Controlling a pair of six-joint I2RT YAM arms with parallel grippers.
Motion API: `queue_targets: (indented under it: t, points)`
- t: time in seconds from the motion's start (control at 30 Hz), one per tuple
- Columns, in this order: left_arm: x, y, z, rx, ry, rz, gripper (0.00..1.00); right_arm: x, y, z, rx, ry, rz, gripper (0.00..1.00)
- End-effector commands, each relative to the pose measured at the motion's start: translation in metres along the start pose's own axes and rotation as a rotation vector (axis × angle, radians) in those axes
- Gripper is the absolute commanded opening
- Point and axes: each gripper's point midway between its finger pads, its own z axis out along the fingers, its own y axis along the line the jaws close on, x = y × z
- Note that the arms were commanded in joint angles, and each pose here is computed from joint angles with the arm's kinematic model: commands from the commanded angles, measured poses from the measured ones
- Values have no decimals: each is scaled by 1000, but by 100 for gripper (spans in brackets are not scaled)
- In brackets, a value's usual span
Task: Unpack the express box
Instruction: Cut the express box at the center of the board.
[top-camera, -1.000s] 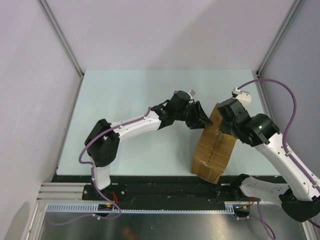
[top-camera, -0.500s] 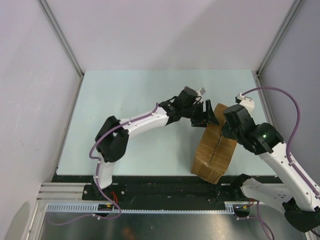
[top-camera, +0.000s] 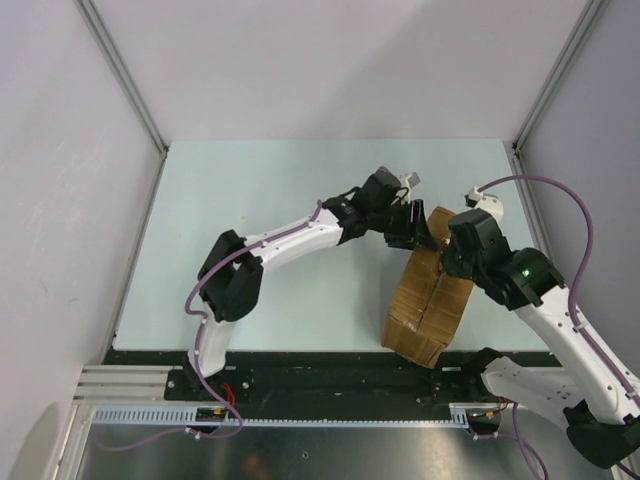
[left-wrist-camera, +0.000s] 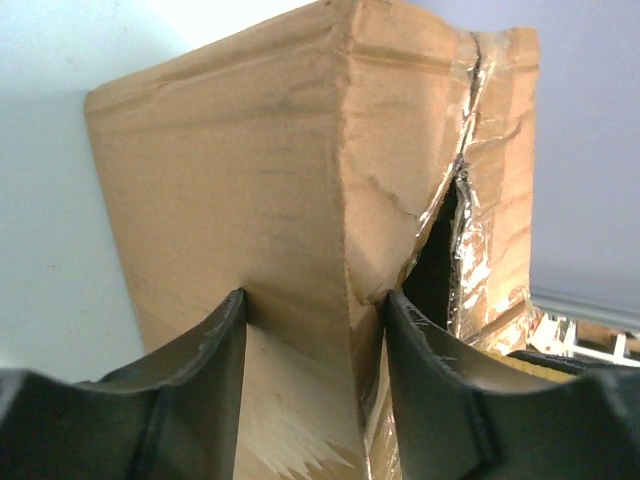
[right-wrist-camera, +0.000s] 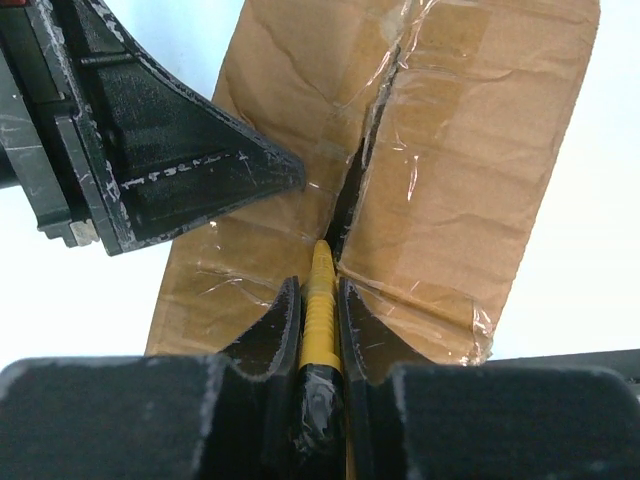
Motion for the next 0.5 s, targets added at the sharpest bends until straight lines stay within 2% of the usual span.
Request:
queue_targets:
  t: [0.0,0.2,0.33,0.47]
  points:
    - [8,53,12,-196,-56,-2,46,18,32,8,-154,96,-51,0]
    - [-6,35,-5,-178,-108,43,47,-22,54,15,-258,-29,-25,0]
    - [-21,25,-23,-193,-177,80,48,-28,56,11,-266,-36,-39,0]
    - [-25,31,-32,-237,-217,77,48,-39,56,15,-258,-65,-67,0]
